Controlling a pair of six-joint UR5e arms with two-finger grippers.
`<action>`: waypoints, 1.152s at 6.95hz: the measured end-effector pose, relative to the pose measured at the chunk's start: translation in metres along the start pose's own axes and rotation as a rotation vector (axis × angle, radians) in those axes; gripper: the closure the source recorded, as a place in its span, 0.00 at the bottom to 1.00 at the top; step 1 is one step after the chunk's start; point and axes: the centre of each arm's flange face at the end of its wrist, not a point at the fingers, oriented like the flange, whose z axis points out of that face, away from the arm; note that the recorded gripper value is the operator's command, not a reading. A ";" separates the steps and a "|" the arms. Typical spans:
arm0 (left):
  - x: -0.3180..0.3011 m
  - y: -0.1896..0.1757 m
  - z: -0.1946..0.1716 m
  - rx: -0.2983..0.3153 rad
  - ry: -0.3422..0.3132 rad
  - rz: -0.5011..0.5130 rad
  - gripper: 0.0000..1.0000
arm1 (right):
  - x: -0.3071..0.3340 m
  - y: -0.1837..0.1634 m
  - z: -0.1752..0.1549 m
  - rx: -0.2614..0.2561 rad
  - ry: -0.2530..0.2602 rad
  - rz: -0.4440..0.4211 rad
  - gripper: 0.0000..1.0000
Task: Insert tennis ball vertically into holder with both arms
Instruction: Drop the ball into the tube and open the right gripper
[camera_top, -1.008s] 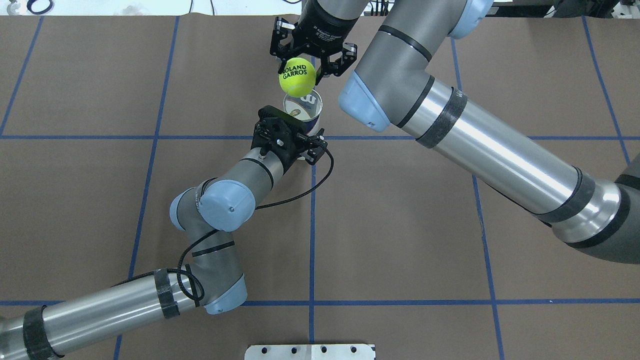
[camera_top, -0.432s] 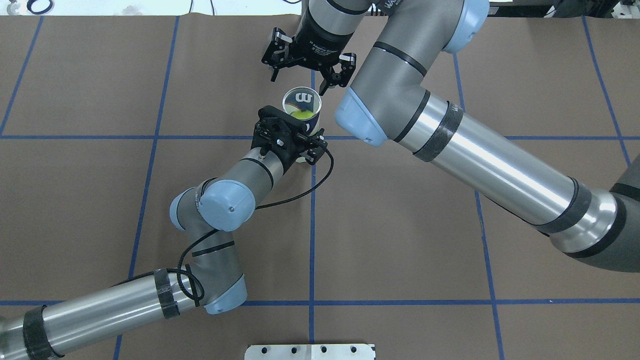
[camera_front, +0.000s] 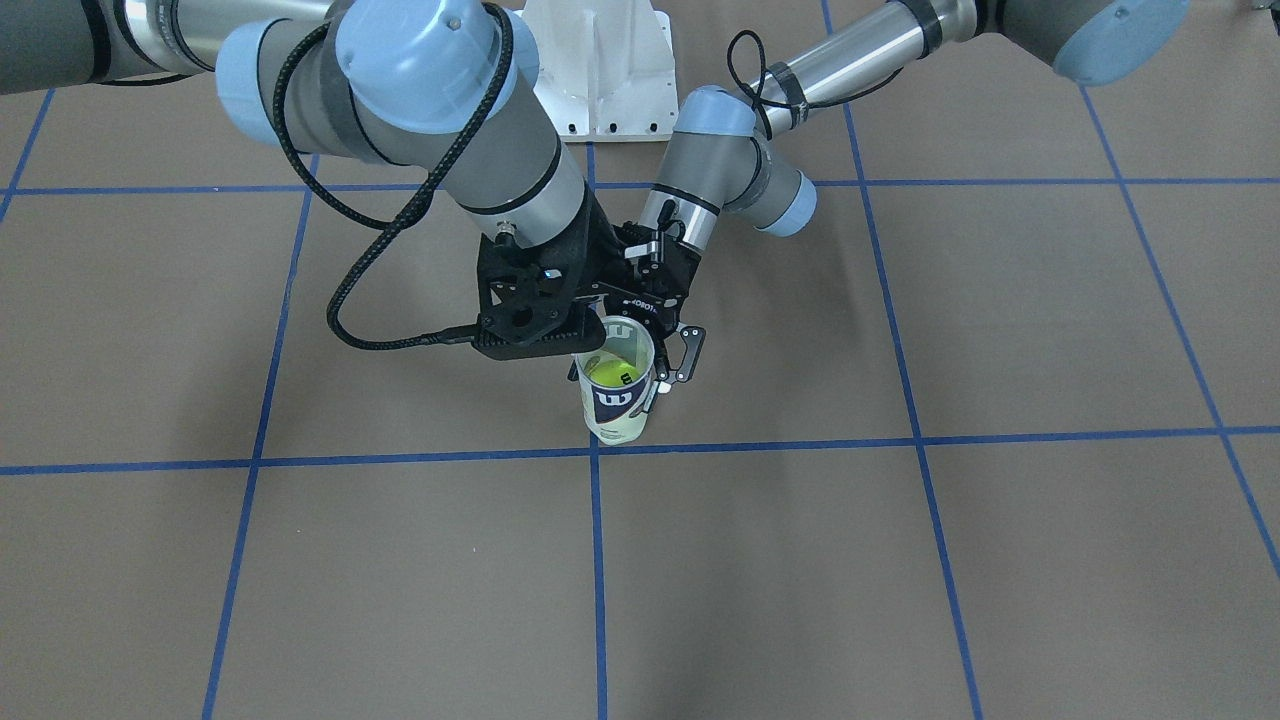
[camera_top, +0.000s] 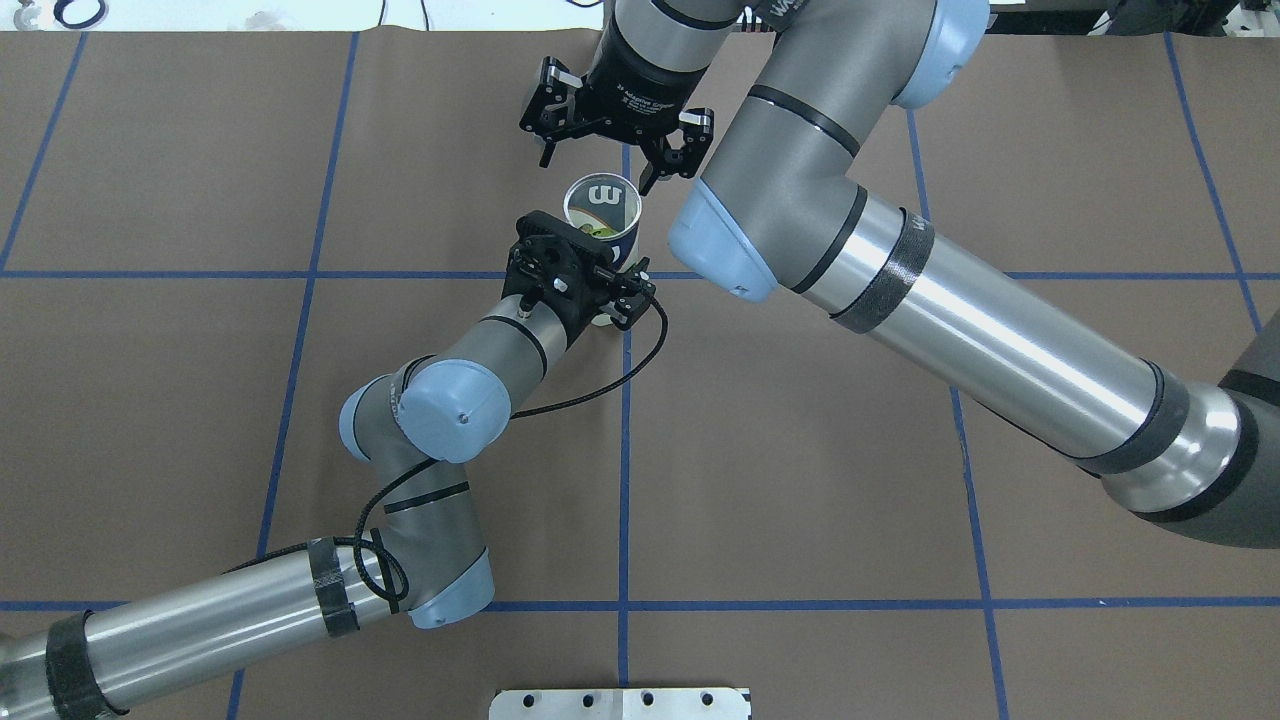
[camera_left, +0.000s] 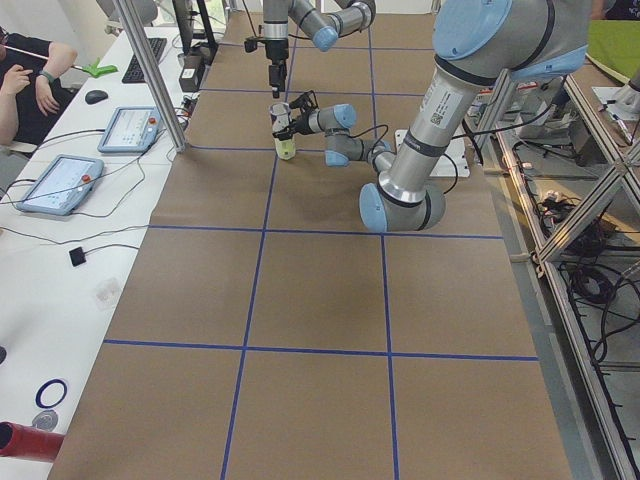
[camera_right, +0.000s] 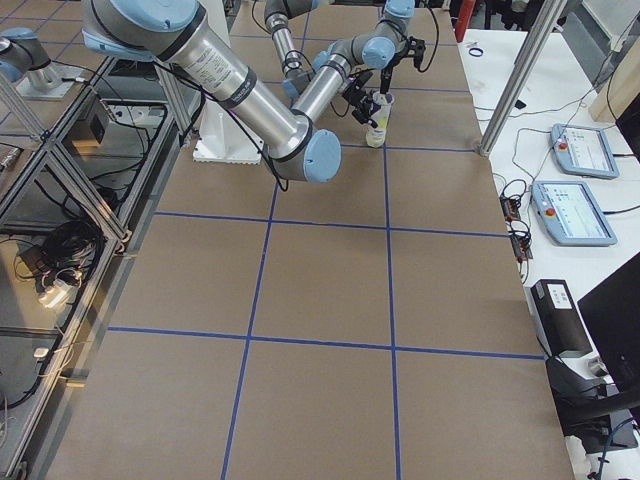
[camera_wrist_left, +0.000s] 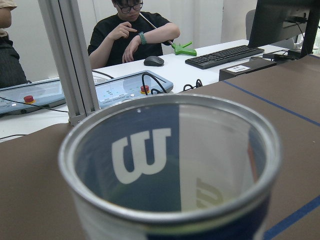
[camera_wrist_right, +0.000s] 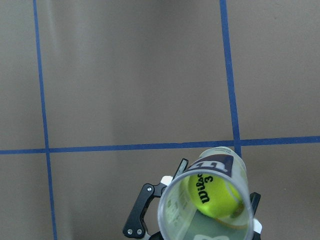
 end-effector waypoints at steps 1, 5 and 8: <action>-0.002 0.002 0.000 -0.006 -0.002 0.005 0.01 | -0.002 0.001 -0.006 0.005 -0.004 -0.003 0.00; -0.002 0.007 -0.002 -0.022 0.000 0.015 0.01 | 0.003 -0.010 -0.025 0.025 -0.014 0.005 0.00; 0.004 0.017 -0.016 -0.029 0.022 0.012 0.01 | 0.004 -0.013 -0.035 0.030 -0.019 0.009 0.00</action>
